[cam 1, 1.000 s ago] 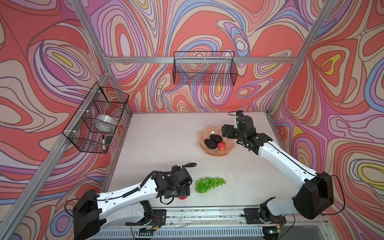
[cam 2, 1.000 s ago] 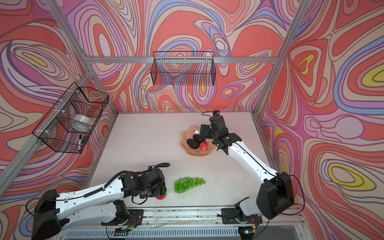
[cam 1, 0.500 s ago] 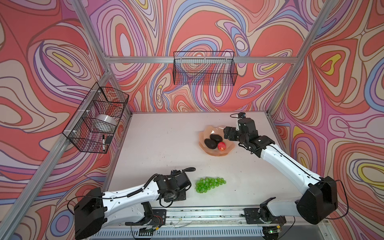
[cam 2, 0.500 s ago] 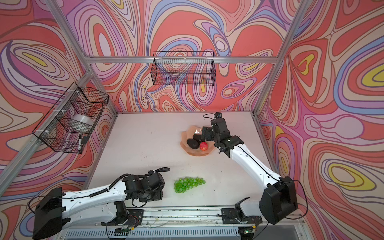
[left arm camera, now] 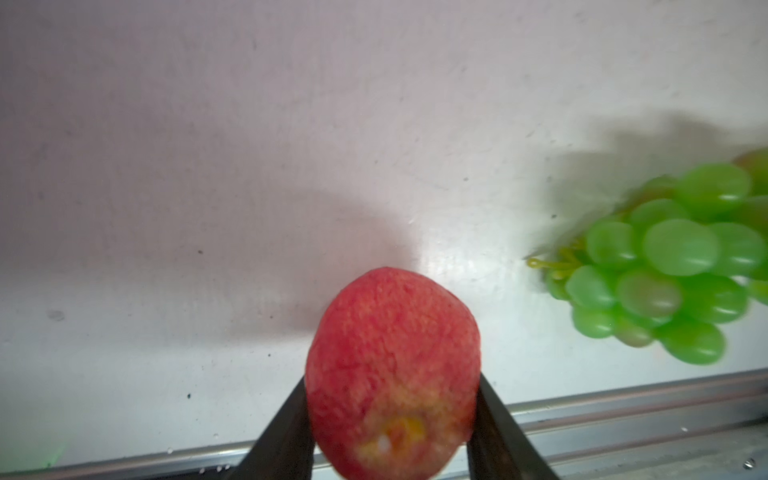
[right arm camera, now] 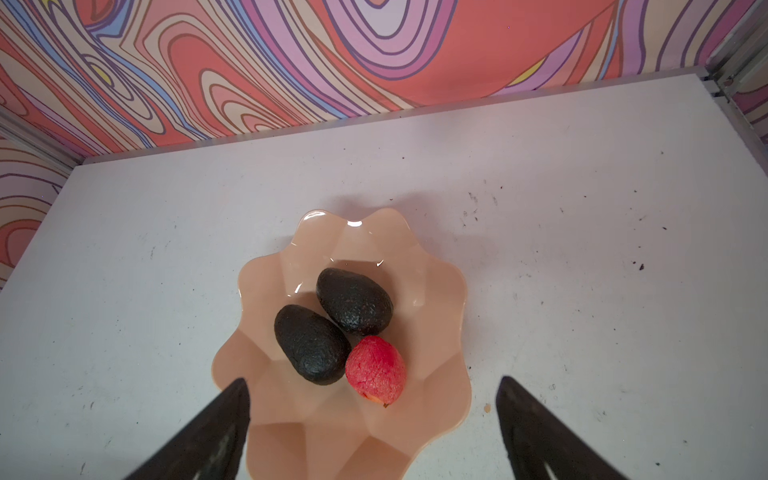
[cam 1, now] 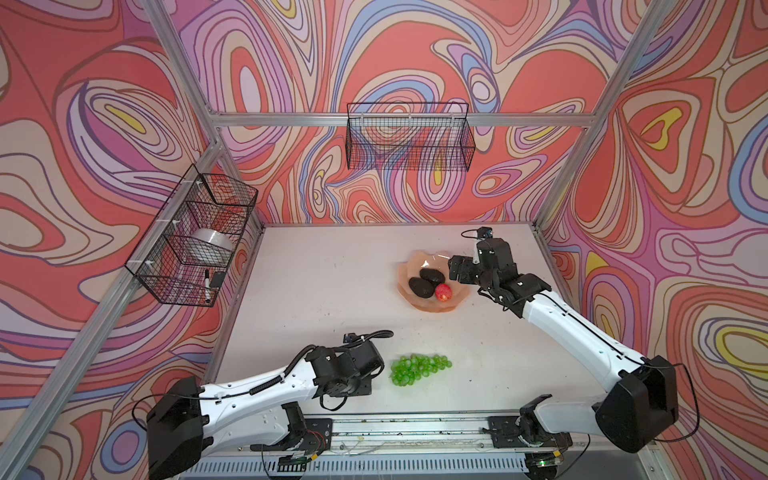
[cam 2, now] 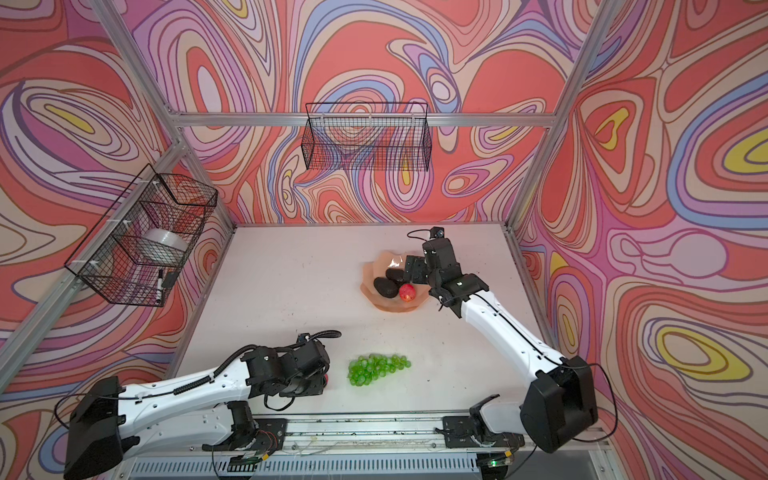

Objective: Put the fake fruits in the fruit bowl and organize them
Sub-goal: 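Carry the red apple into the bowl and release it with the left gripper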

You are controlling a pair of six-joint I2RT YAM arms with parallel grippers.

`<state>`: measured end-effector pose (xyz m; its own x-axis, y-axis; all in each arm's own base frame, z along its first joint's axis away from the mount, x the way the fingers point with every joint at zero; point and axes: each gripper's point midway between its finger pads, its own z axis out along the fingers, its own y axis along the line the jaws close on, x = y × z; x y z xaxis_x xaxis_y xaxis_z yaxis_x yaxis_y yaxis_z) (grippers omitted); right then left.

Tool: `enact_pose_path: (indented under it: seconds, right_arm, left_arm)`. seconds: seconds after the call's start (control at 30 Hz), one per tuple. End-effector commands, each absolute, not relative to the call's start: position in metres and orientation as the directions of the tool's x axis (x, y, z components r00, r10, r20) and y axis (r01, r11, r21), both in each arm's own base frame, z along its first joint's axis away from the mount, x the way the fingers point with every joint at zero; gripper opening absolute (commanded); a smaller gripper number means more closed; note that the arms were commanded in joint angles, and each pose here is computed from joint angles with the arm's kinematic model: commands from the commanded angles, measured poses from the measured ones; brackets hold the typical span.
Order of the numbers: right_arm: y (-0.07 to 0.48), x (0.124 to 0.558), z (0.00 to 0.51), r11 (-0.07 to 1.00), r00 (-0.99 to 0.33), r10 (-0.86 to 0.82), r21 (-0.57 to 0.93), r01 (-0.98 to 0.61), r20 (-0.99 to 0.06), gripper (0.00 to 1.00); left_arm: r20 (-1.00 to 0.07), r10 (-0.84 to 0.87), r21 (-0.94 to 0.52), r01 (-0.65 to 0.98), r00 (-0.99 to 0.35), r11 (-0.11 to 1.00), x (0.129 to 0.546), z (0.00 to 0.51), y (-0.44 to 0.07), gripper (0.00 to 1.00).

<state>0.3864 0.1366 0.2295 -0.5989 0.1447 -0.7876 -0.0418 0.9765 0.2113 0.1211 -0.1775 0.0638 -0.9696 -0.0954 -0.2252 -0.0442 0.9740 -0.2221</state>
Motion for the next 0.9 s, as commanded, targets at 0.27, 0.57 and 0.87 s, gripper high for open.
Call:
enact_pose_path:
  seconds: [0.27,0.57,0.87]
  right_arm:
    - [0.103,0.377,0.228,0.955,-0.586,0.255,0.296,0.026,-0.769,0.95]
    - [0.068,0.356,0.213,0.93,-0.598,0.344,0.351,0.11,-0.724,0.95]
    - [0.067,0.351,0.206,0.926,-0.61,0.352,0.359,0.118,-0.71,0.95]
  left_arm:
    - [-0.495,0.07,-0.387,0.292,-0.866,0.874,0.224,0.173,-0.283,0.49]
    - [-0.476,0.223,-0.386,0.43,-0.851,0.816,0.306,0.164,-0.371,0.47]
    - [-0.425,0.196,-0.398,0.377,-0.884,0.836,0.347,0.117,-0.391,0.46]
